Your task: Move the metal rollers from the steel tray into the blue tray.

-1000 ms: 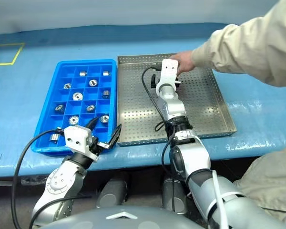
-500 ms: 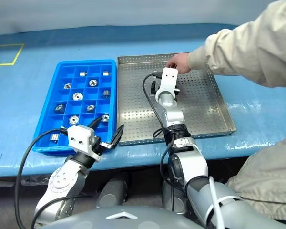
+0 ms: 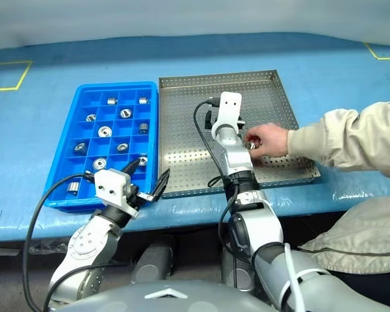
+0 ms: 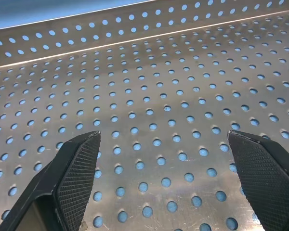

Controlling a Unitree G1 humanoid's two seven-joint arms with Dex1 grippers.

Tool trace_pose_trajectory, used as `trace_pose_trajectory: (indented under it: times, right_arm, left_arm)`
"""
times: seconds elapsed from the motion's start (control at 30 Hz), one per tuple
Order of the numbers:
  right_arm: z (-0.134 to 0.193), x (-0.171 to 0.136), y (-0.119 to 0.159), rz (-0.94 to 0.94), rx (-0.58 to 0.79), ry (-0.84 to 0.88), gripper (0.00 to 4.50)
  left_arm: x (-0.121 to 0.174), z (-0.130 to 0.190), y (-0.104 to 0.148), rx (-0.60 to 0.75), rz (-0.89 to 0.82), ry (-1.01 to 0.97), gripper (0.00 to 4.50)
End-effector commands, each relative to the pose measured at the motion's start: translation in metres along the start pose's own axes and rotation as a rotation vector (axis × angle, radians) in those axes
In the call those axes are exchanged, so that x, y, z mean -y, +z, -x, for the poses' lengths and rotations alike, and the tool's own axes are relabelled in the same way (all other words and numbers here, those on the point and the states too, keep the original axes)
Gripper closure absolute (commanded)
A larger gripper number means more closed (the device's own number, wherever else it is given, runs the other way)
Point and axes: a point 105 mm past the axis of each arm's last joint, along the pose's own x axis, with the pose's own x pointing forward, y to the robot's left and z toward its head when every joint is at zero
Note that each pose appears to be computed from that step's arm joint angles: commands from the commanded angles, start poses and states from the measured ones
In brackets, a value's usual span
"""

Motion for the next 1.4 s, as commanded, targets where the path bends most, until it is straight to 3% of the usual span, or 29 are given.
trace_pose_trajectory:
  times: [0.03, 0.23, 0.7, 1.17, 1.4]
  right_arm:
    - [0.005, -0.003, 0.028, 0.070, 0.117, -0.007, 0.05]
    - [0.007, 0.004, 0.032, 0.033, 0.124, -0.072, 0.05]
    - [0.038, 0.036, 0.010, 0.026, 0.072, -0.340, 0.05]
    - [0.059, 0.044, -0.011, 0.070, -0.005, -0.343, 0.05]
    - [0.069, 0.039, -0.036, 0.083, -0.093, -0.305, 0.05]
  left_arm:
    - [0.004, -0.001, 0.007, 0.029, -0.007, -0.020, 0.00]
    - [0.004, -0.002, 0.008, 0.033, -0.009, -0.023, 0.00]
    - [-0.005, -0.008, 0.007, 0.037, -0.015, 0.020, 0.00]
    - [-0.005, -0.010, 0.006, 0.028, -0.029, 0.007, 0.00]
    - [-0.005, -0.009, 0.006, 0.029, -0.030, 0.009, 0.00]
